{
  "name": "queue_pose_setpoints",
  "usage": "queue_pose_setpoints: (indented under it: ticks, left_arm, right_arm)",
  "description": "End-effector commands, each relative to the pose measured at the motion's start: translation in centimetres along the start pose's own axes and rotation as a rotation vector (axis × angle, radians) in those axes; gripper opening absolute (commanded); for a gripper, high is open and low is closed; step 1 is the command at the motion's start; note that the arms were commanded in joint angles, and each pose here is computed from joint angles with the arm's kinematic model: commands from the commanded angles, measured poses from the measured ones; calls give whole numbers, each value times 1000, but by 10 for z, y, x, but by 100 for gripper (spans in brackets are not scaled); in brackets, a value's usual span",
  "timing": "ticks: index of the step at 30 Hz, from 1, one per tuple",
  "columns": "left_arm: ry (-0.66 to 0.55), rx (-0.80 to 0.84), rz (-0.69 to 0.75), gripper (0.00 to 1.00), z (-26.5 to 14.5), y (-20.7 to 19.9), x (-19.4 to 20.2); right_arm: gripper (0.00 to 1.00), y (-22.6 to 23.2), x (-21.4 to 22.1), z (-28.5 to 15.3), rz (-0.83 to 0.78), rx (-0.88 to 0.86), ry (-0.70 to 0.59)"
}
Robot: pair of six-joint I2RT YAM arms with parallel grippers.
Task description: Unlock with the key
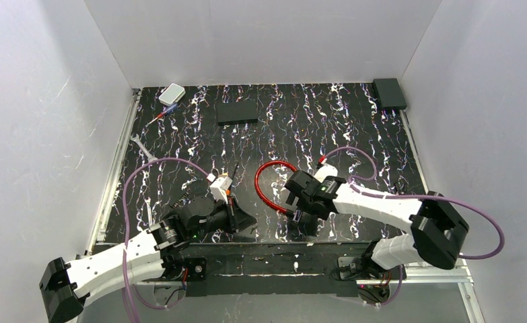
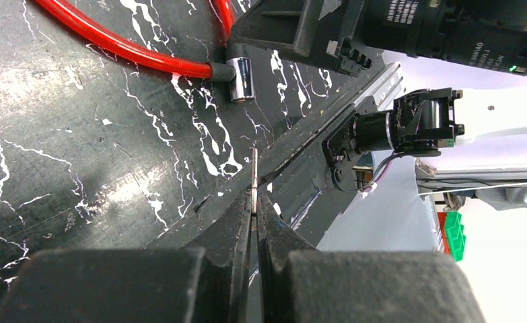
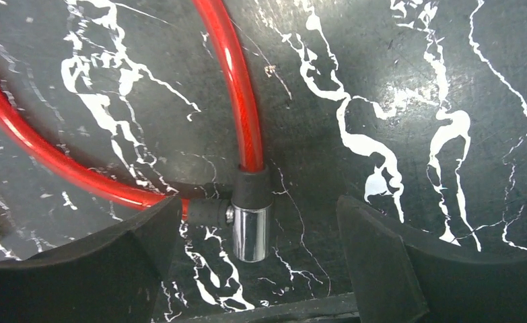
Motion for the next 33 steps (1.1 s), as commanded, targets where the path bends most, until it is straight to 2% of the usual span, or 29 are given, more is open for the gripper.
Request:
queue_pose_setpoints:
  ticks: [1,5,17,28,33]
  left_arm:
    - [-26,13,-1,0,-5,-10,-7]
    - [-7,-20,-1,0,-5,-4,-4]
    - [-4,-48,-5,0,-5,5,0]
    - [1,-65,0,0,-6,8,1]
    - [4,-71,2,0,-5,9,2]
  right_arm:
    - [92,15,-5,2,7,-29,41]
    - [90,18,-3,9,-9,-10,52]
    - [74,21,-2,22,-33,81,68]
    - [57,22,4,32,-52,121,103]
    - [44,21,9,38,-58,127,124]
Point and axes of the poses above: each gripper's point midway between its finger pads, its own z axis out along the fingers, its own y axis along the line the jaws close on, x = y × z, the point moved 9 cm from there along -z, back along the fingers, and after that the axes turned 12 degrees about -z, right-handed, at the moved point
